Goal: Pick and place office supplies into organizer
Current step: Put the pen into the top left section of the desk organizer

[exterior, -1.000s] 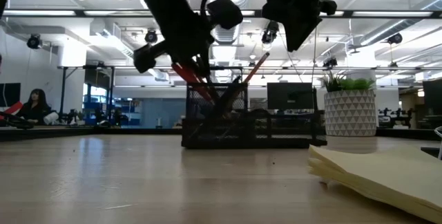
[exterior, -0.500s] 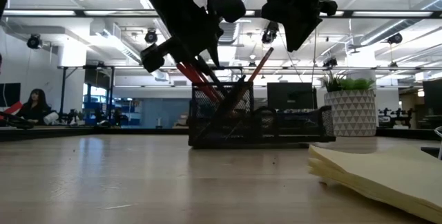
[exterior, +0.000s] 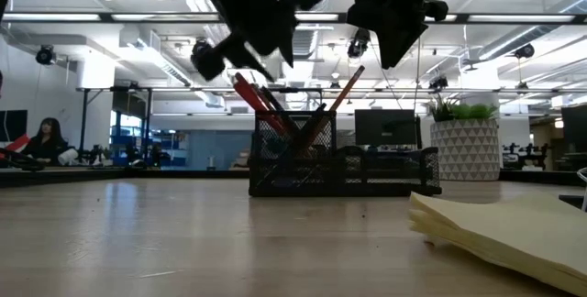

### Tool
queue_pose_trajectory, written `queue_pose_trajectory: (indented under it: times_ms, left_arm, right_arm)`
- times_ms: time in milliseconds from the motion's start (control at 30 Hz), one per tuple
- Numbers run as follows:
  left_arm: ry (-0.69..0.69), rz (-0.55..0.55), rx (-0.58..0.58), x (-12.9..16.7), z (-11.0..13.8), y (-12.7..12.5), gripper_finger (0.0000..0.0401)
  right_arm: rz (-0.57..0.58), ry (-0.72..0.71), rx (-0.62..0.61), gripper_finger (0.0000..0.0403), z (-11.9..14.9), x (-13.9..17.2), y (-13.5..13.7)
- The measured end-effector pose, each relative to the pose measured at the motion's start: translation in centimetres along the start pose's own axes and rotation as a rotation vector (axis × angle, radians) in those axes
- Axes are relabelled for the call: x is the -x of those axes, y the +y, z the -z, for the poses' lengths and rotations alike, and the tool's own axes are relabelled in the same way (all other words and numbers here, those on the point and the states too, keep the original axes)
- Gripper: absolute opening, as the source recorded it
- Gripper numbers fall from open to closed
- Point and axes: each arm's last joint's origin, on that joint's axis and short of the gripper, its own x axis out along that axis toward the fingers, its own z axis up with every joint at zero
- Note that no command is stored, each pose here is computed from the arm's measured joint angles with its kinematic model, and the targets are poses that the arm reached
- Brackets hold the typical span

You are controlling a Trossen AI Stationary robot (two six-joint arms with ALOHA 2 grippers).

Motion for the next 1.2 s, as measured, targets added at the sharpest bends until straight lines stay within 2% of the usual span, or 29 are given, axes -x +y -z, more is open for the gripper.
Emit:
queue_pose_trajectory:
  times_ms: [100,167,300,400,500,600,667,767,867,967,1067,1200]
  left_arm:
    - [-0.006,-0.026,0.034,1.0,1.0,0.7,0.0147]
    - [0.007,-0.058,0.098,1.6,1.7,1.4,0.0147]
    - [0.056,-0.169,0.452,3.6,4.5,3.8,0.0143]
    - [0.033,-0.192,0.752,5.0,6.7,4.5,0.0125]
    - [-0.041,-0.108,1.057,5.3,9.2,4.4,0.0089]
    - [-0.165,0.11,1.388,4.5,12.7,3.8,0.0034]
    - [-0.165,0.206,1.524,3.2,14.8,3.0,0.0009]
    - [-0.058,0.215,1.542,1.2,17.2,1.6,0.0009]
    - [-0.072,0.281,1.546,-0.3,18.2,0.5,0.0006]
    - [-0.203,0.318,1.501,-1.5,16.8,-0.3,0.0001]
    - [-0.288,0.279,1.466,-1.8,14.2,-1.1,0.0001]
    - [-0.227,0.183,1.454,-1.8,11.8,-2.5,0.0001]
  right_arm:
    - [0.0,0.0,0.003,0.0077,0.0,0.0,0.0]
    - [0.001,0.001,0.007,0.0077,0.0,0.0,0.0]
    - [0.003,0.001,0.007,0.0077,0.0,-0.1,0.0]
    - [0.005,-0.002,0.007,0.0077,0.0,-0.1,0.0]
    - [0.005,-0.002,-0.005,0.0077,0.0,-0.1,0.0]
    - [0.006,-0.005,-0.028,0.0077,0.0,-0.1,0.0]
    - [0.007,-0.006,-0.032,0.0077,0.0,-0.1,0.0]
    - [0.007,-0.008,-0.033,0.0077,0.0,-0.1,0.0]
    - [0.012,-0.007,-0.032,0.0077,0.2,-0.3,0.1]
    - [0.038,-0.021,-0.033,0.0077,0.4,-0.6,0.1]
    - [0.063,-0.024,-0.053,0.0077,0.8,-1.0,0.1]
    - [0.077,-0.018,-0.077,0.0077,1.2,-1.5,0.1]
